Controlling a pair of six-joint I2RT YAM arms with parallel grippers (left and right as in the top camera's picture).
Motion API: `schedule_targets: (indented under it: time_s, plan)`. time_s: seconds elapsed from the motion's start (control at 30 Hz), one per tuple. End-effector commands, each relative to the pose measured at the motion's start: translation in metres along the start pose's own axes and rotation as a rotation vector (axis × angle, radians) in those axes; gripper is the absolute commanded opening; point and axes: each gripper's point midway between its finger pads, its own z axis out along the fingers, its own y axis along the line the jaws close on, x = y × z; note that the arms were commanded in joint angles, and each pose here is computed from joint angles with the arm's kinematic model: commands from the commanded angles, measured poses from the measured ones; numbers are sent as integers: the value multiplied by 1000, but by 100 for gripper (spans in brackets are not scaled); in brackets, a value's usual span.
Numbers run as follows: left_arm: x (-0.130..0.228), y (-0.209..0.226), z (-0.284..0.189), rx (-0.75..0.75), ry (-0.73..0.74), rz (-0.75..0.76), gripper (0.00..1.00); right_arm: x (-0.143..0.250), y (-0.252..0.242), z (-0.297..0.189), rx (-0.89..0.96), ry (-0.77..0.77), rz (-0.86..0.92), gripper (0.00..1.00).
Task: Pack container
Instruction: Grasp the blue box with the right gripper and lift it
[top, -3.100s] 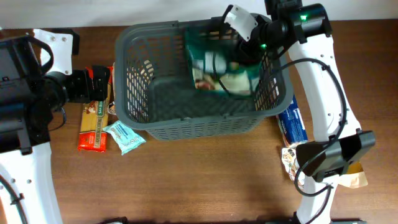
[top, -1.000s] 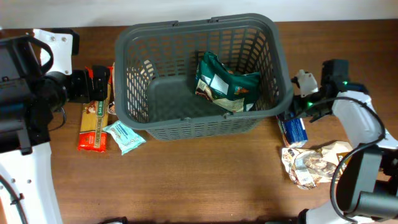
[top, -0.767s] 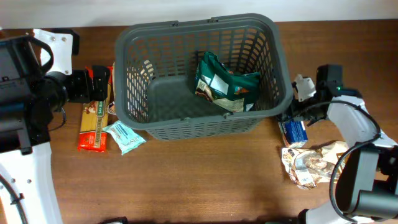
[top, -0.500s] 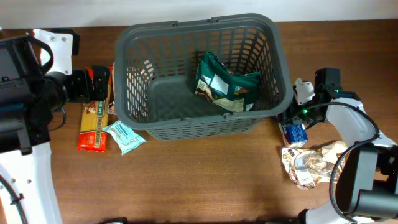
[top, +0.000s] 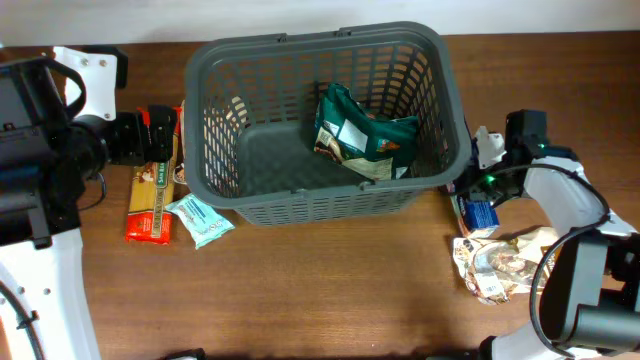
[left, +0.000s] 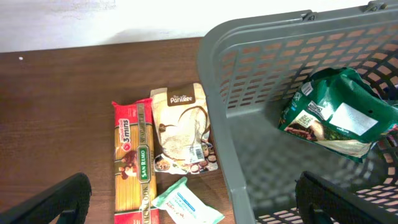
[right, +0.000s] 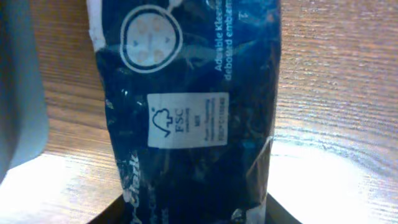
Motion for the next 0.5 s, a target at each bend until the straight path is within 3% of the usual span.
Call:
schedule_targets:
  time_s: [0.0,0.27,0.47]
  plan:
    - [-5,-2,-8,7,-27,-5,99,-31,-3,-32,-28,-107,50,38]
    - [-5,-2,-8,7,-27,-5,99,-70,-34,-92,-70,-239,222,37]
    - [-5,-2,-8,7,-27,-5,99,-120,-28,-186,-212,-433,247,37]
